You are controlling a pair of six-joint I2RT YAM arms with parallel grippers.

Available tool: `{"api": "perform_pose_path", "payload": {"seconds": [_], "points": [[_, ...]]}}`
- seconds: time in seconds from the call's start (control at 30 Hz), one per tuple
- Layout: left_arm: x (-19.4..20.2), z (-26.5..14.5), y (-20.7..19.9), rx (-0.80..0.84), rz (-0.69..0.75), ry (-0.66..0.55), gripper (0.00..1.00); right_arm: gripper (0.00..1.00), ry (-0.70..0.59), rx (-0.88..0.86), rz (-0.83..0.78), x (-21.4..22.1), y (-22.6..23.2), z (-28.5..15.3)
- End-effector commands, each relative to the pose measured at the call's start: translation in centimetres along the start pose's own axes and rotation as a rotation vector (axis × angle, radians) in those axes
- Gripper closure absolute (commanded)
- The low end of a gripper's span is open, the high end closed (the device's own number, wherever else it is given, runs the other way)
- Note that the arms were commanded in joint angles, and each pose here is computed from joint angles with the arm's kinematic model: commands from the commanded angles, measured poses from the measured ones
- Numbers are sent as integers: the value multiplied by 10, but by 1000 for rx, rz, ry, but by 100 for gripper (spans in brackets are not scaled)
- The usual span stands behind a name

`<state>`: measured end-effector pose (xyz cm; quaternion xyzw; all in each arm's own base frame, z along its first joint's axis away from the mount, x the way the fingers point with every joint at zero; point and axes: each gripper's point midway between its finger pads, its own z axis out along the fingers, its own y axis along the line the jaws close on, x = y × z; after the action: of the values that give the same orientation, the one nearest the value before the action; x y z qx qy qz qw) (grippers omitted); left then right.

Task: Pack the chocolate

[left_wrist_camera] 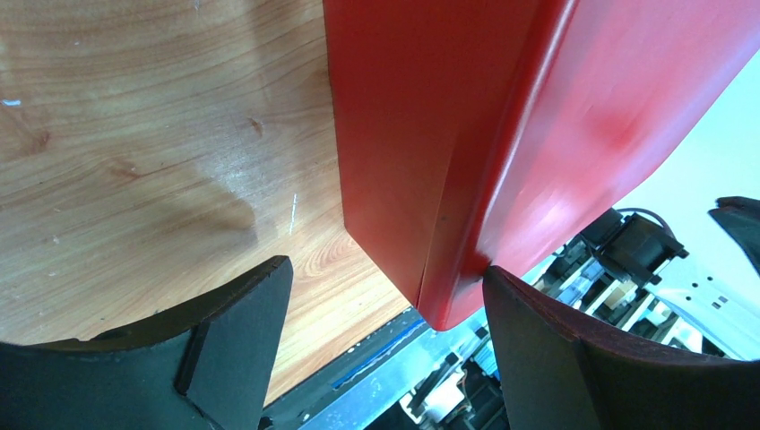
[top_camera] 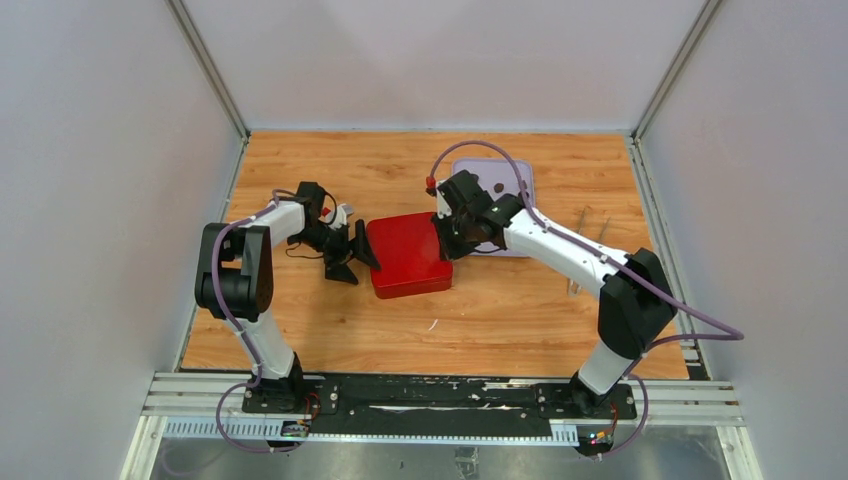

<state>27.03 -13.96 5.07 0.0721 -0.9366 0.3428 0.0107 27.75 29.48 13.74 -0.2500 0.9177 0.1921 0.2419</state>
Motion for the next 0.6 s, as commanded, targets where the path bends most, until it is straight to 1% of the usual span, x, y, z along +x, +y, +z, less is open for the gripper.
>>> {"api": "perform_pose_path", "payload": {"seconds": [0.0, 0.13, 0.23, 0.37, 0.43, 0.57], "points": [[4, 3, 13, -69, 13, 16, 18, 100, 118, 25, -2, 38, -6, 21], [2, 1, 10, -65, 16, 9, 18, 100, 256, 70, 19, 86, -22, 47], [0, -1, 7, -58, 19, 1, 18, 100, 297, 89, 21, 98, -28, 55], [-1, -3, 5, -57, 25, -6, 18, 100, 243, 79, 10, 80, -23, 46], [-2, -4, 4, -55, 26, -7, 18, 100, 202, 72, 2, 63, -19, 38], [-3, -6, 1, -52, 29, -14, 18, 100, 71, 104, -30, 15, -18, 16]]}}
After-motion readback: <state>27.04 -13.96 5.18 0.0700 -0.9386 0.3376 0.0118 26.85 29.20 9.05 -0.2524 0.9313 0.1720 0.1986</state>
